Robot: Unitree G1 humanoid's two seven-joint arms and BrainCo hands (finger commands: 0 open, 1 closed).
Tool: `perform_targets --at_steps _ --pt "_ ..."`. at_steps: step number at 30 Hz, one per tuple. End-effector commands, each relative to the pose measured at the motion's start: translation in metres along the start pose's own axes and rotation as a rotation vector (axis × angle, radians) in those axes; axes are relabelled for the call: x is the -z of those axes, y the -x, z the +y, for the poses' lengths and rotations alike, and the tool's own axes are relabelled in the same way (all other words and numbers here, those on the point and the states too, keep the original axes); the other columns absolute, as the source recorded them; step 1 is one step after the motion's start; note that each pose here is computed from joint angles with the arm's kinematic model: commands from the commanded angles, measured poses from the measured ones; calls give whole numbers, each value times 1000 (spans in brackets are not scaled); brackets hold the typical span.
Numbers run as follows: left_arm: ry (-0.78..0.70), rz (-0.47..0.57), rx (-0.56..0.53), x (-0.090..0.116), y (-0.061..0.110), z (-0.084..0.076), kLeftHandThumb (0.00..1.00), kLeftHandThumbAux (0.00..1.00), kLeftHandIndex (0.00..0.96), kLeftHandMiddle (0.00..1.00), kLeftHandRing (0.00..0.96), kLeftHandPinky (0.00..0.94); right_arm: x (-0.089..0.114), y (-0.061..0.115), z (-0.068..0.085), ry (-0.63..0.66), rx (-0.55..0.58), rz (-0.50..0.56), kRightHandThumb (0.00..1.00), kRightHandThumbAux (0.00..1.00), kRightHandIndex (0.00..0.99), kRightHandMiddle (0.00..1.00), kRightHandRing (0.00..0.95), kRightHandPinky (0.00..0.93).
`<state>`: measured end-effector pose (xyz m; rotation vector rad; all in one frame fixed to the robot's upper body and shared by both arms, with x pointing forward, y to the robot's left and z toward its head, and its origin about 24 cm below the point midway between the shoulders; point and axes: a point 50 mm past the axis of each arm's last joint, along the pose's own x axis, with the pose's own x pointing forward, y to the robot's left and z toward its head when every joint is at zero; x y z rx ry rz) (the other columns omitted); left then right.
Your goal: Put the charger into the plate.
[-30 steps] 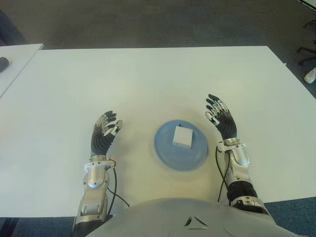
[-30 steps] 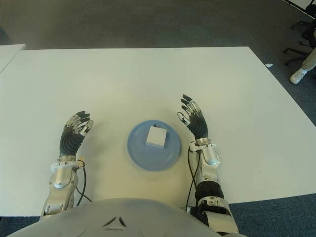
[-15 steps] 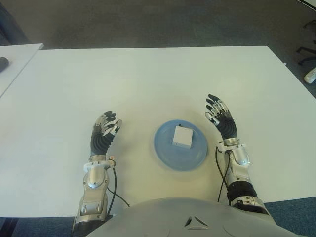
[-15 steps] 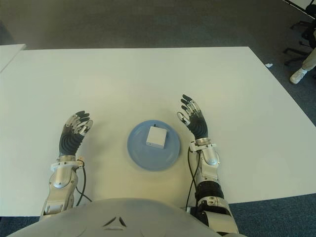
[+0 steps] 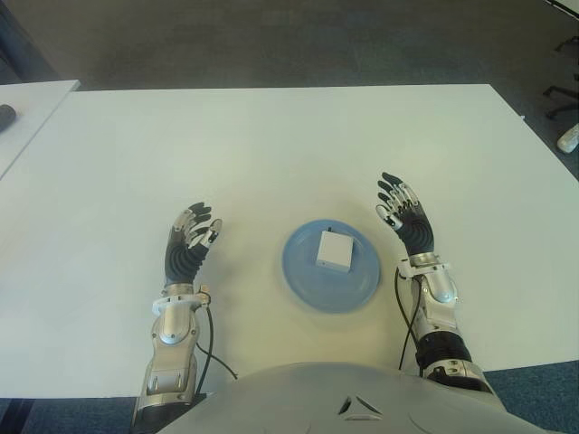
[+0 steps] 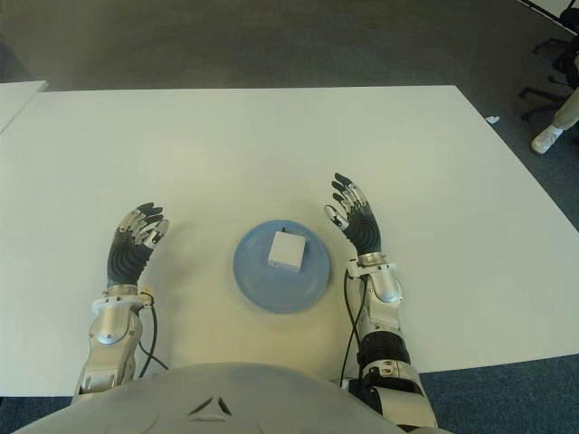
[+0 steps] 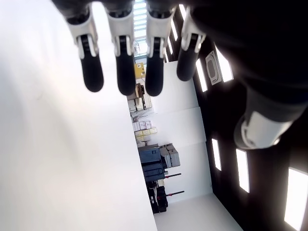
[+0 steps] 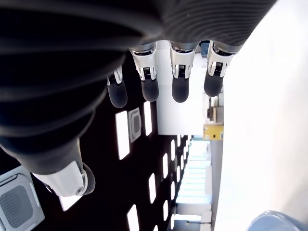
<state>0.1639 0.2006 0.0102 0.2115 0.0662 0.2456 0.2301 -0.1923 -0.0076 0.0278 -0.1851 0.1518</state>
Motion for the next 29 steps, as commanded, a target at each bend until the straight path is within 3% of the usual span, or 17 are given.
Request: perform_targets --at_steps 1,15,29 --pt "12 8 -5 2 -2 -2 335 570 218 262 258 269 40 51 14 -111 75 218 248 666 121 101 80 65" --pt "28 -14 -34 -2 -3 -4 296 537 215 258 249 252 40 51 13 -111 75 219 248 666 121 101 80 65" --pt "27 -18 -53 -5 -3 -2 253 557 134 196 195 200 41 48 13 -112 76 221 248 666 121 101 80 65"
